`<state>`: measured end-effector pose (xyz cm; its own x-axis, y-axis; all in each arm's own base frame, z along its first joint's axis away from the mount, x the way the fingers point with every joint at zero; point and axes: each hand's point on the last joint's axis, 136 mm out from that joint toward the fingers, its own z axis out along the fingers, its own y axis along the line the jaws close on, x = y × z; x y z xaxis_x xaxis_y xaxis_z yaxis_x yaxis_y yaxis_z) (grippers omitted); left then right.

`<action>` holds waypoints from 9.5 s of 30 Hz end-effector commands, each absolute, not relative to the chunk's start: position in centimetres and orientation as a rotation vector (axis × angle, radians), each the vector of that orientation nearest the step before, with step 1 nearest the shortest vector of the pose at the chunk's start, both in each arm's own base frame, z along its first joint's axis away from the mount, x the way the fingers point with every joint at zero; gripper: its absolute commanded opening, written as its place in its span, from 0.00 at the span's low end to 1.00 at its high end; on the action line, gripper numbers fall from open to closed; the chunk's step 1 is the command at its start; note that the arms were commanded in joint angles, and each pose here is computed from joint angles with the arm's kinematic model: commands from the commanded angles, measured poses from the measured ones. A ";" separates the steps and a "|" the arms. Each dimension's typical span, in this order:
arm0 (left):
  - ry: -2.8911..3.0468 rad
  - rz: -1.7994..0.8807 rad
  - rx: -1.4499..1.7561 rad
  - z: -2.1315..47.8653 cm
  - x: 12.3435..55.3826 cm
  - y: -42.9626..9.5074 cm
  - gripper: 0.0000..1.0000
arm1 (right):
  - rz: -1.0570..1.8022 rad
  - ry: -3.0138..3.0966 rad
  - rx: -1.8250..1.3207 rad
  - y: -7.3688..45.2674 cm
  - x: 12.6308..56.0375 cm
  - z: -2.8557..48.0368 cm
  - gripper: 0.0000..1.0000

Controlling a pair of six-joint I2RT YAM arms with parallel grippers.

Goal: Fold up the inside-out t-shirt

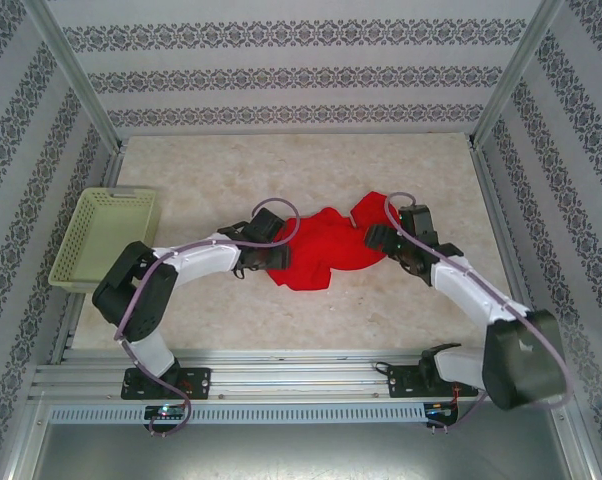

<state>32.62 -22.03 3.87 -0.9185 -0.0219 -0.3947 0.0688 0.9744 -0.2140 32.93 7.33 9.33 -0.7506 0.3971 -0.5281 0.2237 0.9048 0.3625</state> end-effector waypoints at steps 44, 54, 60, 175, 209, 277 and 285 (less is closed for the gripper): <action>2.489 -0.401 0.000 16.7 31.3 -16.0 0.62 | 0.429 2.556 0.327 10.8 26.4 7.8 0.04; 2.546 -0.149 -0.102 15.2 46.0 -17.8 0.77 | 0.429 2.579 0.317 11.4 25.3 7.3 0.11; 2.571 -0.247 0.023 11.9 52.8 -22.9 0.86 | 0.391 2.558 0.299 10.8 25.5 8.3 0.39; 2.569 -0.368 -0.531 9.8 34.8 -7.4 0.00 | -0.002 2.606 0.251 6.0 31.4 8.1 0.00; 2.670 -0.409 -0.445 7.4 30.6 -8.8 0.33 | 0.174 2.455 0.340 4.9 26.2 12.3 0.00; 2.702 -0.280 -0.507 5.0 28.9 -7.0 0.00 | 0.032 2.522 0.489 1.6 25.6 11.4 0.39; 2.596 -0.307 -0.508 7.2 29.2 -6.8 0.00 | 0.142 2.578 0.567 2.8 22.5 8.2 0.48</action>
<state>28.80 -6.69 6.44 -0.8393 -0.4035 -0.3642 -0.3117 0.9062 -0.2857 23.89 2.11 10.45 -0.7668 0.3911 -0.5090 0.3487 0.9195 0.1813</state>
